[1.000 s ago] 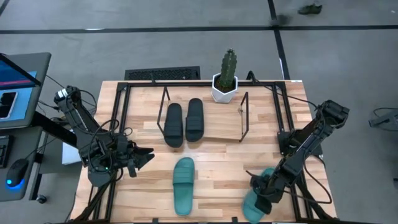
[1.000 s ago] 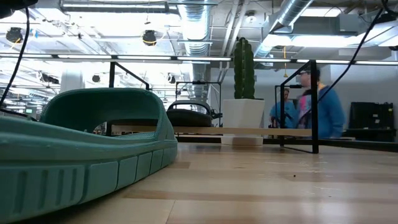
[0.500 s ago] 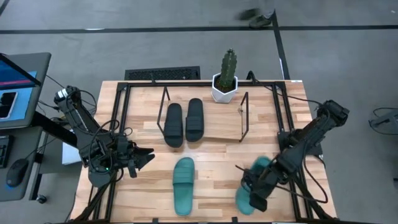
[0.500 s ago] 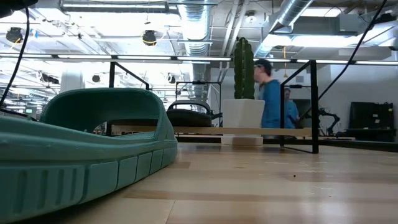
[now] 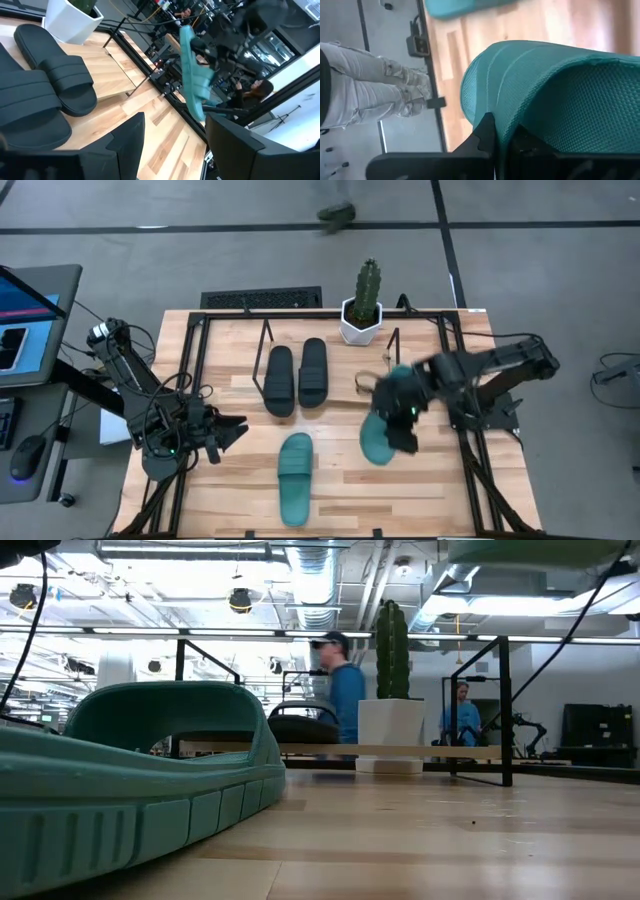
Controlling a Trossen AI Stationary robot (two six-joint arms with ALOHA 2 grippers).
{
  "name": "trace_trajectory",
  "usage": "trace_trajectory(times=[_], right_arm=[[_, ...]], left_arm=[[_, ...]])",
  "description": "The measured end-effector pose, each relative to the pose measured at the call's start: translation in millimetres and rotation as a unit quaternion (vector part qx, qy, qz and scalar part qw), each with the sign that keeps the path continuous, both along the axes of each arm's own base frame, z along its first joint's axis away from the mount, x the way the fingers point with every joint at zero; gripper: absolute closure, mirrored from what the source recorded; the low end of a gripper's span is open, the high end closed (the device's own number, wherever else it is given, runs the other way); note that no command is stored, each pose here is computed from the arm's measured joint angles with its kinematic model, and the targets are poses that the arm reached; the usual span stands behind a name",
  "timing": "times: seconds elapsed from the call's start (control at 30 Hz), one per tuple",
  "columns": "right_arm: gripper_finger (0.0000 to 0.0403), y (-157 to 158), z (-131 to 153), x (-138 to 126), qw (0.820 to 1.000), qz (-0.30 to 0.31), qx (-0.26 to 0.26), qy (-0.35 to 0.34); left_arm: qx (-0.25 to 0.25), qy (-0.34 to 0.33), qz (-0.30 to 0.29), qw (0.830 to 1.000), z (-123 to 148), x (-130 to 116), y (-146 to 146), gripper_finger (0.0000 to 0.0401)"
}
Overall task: Pick and place slides into the shelf
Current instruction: Put the right green slipper on the shelf
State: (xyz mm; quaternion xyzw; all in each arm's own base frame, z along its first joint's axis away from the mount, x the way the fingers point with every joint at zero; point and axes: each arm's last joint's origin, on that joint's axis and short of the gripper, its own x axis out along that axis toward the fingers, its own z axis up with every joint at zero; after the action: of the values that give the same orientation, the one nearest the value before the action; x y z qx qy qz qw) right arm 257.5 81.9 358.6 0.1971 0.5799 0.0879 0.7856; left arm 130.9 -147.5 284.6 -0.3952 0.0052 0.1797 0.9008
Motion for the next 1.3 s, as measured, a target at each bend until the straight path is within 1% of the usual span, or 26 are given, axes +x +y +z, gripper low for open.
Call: trace_trajectory(times=[0.13, 0.2, 0.4, 0.5, 0.57, 0.63, 0.7, 0.8, 0.93, 1.07, 1.17, 1.3], right_arm=[[0.0402, -32.8, 4.7, 13.7, 1.0, 0.015, 0.004, -0.016], [0.0402, -42.9, 4.5, 21.9, 0.999, 0.034, -0.011, -0.006], [0.0402, -59.7, -1.7, 71.6, 0.99, 0.132, -0.047, 0.011], [0.0403, -76.7, -5.1, 86.8, 0.984, 0.168, -0.052, 0.038], [0.0403, -91.8, -9.7, 100.2, 0.984, 0.171, -0.044, 0.021], [0.0403, -106.7, -14.1, 107.6, 0.985, 0.172, -0.014, 0.013], [0.0403, -122.1, -19.8, 114.1, 0.987, 0.163, -0.01, 0.009], [0.0403, -140.6, -35.2, 120.4, 0.988, 0.151, -0.006, 0.029], [0.0402, -159.7, -46.3, 123.4, 0.99, 0.138, -0.001, 0.037], [0.0402, -174.5, -54.8, 118.7, 0.99, 0.131, 0.008, 0.046], [0.0402, -183.8, -66.5, 114.4, 0.99, 0.119, 0.018, 0.068], [0.0402, -188.4, -81.5, 109.7, 0.988, 0.116, 0.031, 0.094]], left_arm=[[0.0, -0.005, 0.008, 1.0, 0.3, 0.0, 0.5, 0.0202], [0.001, -0.006, 0.011, 1.0, 0.4, -0.1, 0.6, 0.0202], [-0.001, -0.019, 0.034, 0.999, 1.1, 0.2, 2.3, 0.0202], [-0.001, -0.022, 0.042, 0.999, 1.5, 1.7, 3.8, 0.0202], [-0.001, -0.022, 0.046, 0.999, 1.4, 2.8, 4.7, 0.0202], [-0.001, -0.022, 0.05, 0.999, 1.4, 3.8, 5.8, 0.0202], [-0.001, -0.022, 0.054, 0.998, 1.4, 5.0, 6.9, 0.0202], [-0.005, -0.023, 0.058, 0.998, 1.4, 6.1, 7.9, 0.0202], [-0.007, -0.024, 0.057, 0.998, 1.4, 6.0, 7.8, 0.0202], [-0.013, -0.026, 0.057, 0.998, 1.4, 6.0, 7.8, 0.0202], [-0.013, -0.026, 0.057, 0.998, 1.4, 6.0, 7.8, 0.0202], [-0.013, -0.026, 0.057, 0.998, 1.4, 6.0, 7.8, 0.0203]])
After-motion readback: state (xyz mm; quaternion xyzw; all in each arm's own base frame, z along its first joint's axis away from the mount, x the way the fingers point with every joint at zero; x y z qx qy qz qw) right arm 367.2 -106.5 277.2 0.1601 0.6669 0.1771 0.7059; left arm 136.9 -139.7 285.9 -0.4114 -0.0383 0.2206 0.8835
